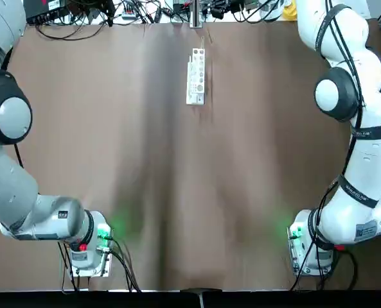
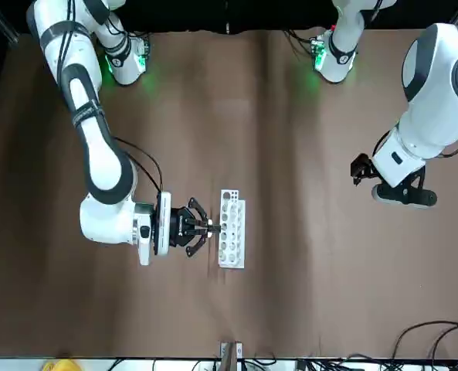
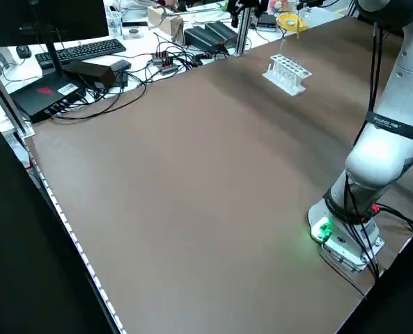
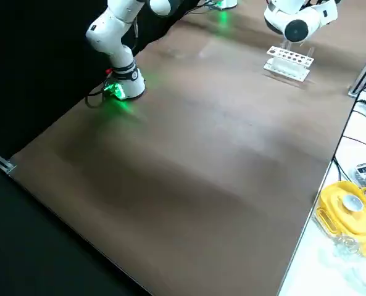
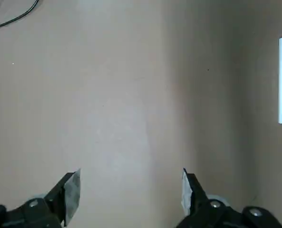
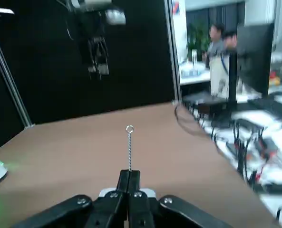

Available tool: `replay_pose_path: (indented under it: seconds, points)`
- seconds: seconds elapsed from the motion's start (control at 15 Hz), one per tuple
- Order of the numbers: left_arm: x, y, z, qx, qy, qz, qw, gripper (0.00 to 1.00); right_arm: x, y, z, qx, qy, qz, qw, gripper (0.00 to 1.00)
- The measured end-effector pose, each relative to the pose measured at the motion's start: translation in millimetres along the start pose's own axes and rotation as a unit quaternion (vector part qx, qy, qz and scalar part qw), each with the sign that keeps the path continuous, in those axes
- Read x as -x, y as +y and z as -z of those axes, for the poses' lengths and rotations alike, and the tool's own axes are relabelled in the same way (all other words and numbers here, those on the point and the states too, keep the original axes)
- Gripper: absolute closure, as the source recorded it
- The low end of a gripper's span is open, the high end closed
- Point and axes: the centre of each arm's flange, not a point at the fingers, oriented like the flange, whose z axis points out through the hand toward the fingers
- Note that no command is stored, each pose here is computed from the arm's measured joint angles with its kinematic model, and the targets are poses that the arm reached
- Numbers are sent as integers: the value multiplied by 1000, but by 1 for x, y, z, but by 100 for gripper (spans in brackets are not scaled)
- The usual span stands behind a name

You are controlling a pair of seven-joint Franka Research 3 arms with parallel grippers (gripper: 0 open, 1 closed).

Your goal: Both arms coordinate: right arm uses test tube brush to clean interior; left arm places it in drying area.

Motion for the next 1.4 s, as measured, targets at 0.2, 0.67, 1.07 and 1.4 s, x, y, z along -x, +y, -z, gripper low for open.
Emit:
replay_pose_path:
  seconds: [0.2,0.67,1.07,1.4]
  points:
    - [0,-1,0,0,0,1,1000,0,-1,-2,-8,3,39,25,999,98]
    - [-3,-6,1,-1,13,5,1000,0,7,3,-10,27,93,80,992,98]
    - [-8,-16,0,-11,25,9,1000,0,22,7,-10,26,119,96,988,98]
    - [-9,-11,1,-3,32,7,999,0,33,7,-15,19,122,93,988,98]
